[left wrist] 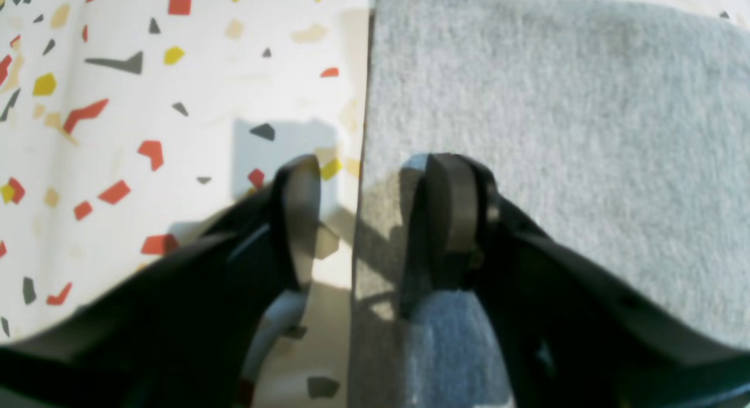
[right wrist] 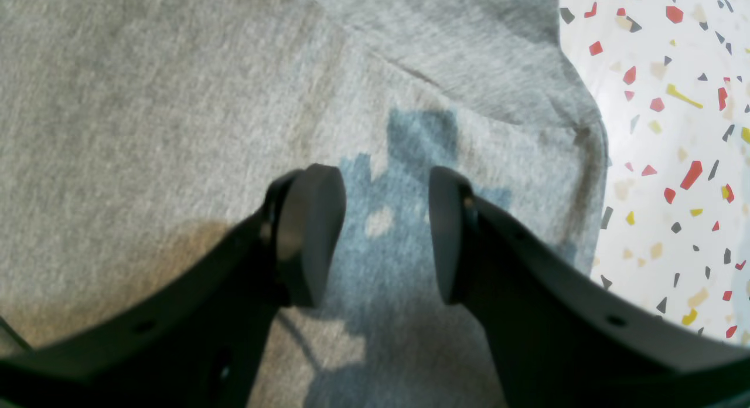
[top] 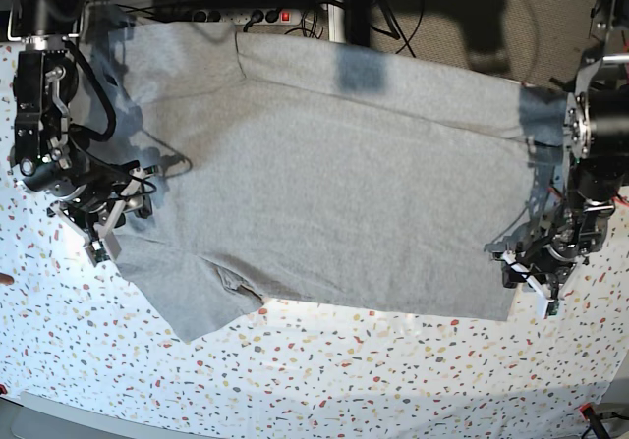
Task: Fold the T-shirt properly
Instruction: 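Move both grippers to the hem corners and grasp them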
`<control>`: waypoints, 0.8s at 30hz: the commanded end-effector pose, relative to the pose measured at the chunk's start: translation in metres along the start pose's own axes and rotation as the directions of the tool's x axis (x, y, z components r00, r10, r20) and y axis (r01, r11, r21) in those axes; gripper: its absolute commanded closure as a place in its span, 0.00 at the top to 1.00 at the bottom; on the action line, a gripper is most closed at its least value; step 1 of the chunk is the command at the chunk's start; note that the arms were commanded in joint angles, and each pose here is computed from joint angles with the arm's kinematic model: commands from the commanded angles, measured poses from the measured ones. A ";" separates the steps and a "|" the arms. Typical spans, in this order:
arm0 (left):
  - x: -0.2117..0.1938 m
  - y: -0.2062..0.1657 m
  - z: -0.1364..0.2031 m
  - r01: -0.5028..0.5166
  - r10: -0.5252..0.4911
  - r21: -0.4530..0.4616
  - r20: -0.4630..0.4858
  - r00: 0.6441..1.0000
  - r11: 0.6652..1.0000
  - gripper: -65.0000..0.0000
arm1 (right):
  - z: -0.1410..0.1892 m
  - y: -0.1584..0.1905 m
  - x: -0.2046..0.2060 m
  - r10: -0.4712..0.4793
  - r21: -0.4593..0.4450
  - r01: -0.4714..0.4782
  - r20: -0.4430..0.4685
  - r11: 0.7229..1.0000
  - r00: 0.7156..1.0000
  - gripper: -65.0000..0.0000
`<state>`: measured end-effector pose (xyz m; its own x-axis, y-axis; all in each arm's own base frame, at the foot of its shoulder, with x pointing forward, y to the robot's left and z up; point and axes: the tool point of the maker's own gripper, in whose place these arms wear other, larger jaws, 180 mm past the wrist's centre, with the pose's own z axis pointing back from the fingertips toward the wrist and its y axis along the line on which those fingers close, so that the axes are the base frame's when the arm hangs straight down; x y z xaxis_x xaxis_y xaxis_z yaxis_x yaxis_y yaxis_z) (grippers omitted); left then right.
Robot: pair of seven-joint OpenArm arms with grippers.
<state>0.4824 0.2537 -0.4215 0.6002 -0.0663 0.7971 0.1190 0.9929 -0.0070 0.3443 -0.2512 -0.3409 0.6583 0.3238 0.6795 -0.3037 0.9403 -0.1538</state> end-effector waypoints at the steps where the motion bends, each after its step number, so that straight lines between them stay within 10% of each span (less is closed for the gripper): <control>1: 0.021 0.007 0.001 0.011 -0.012 0.006 0.033 0.999 1.000 0.44 | 0.006 -0.009 0.018 0.015 -0.017 -0.014 0.052 1.000 0.999 0.43; 7: 0.021 0.002 0.001 0.010 -0.010 -0.016 0.034 0.999 1.000 0.42 | 0.006 -0.008 0.018 0.015 -0.017 -0.014 0.051 1.000 0.999 0.43; 15: 0.027 -0.004 -0.001 0.008 -0.007 -0.026 0.068 0.998 1.000 0.00 | 0.006 -0.008 0.018 0.015 -0.017 -0.014 0.052 1.000 0.999 0.43; 24: 0.050 -0.007 0.002 0.007 -0.001 -0.030 0.197 0.980 1.000 0.00 | 0.008 -0.021 0.040 0.026 -0.074 -0.015 0.146 0.997 0.989 0.43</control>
<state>0.4908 0.2379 -0.4095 0.5045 -0.0575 0.8615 0.1571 0.9872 -0.0262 0.3594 -0.2539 -0.3257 0.5918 0.3231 0.7385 -0.2746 0.9422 -0.1921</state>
